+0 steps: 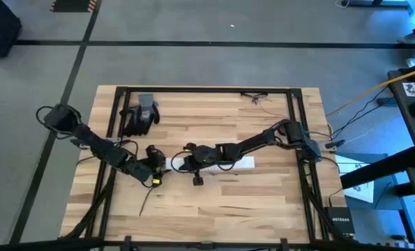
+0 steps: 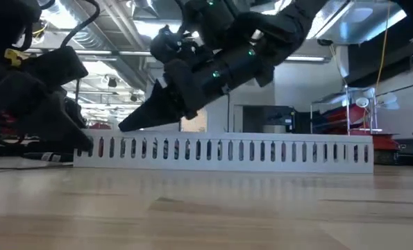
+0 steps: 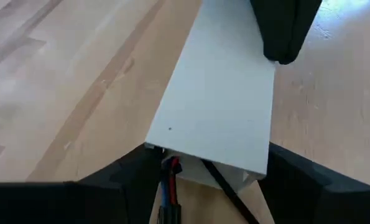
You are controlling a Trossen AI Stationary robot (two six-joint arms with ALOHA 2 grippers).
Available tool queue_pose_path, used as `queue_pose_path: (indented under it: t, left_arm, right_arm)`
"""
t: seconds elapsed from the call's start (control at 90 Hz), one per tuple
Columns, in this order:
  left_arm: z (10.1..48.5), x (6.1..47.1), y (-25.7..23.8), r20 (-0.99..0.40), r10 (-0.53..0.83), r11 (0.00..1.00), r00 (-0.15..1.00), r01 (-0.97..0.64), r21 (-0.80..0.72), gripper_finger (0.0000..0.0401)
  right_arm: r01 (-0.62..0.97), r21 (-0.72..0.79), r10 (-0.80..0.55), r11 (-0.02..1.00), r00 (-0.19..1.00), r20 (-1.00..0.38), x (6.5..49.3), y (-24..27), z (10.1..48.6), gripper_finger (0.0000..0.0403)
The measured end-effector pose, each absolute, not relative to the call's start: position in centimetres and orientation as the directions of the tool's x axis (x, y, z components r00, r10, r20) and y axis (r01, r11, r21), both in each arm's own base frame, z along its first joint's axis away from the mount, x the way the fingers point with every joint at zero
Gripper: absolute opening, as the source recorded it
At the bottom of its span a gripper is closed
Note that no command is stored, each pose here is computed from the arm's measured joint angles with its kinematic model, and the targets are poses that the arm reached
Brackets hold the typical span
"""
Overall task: Ziptie cables
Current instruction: Close the white cable duct
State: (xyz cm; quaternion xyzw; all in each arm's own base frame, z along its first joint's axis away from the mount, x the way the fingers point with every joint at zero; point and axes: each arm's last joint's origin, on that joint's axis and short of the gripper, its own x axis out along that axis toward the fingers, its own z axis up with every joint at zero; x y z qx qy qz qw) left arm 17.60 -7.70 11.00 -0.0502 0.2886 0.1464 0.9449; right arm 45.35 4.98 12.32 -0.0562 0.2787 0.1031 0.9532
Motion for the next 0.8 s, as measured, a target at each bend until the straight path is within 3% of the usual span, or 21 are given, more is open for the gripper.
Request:
queue_pose_path:
  t: [0.278,0.611,0.8]
  left_arm:
    - [11.1,18.1,-7.3,-0.589,0.182,0.941,0.787,-0.312,-0.127,0.0245]
    - [13.4,19.1,-7.0,-0.662,0.103,0.971,0.742,-0.220,-0.096,0.0291]
    - [16.2,18.9,-6.9,-0.714,0.132,0.983,0.688,-0.184,0.005,0.0292]
  right_arm:
    - [-0.212,-0.066,0.123,0.975,0.764,-0.633,44.3,4.8,17.6,0.0017]
    - [-0.179,-0.035,0.101,0.983,0.692,-0.715,42.1,4.5,20.2,0.0163]
    - [-0.186,-0.055,0.093,0.981,0.698,-0.711,42.1,5.1,20.2,0.0201]
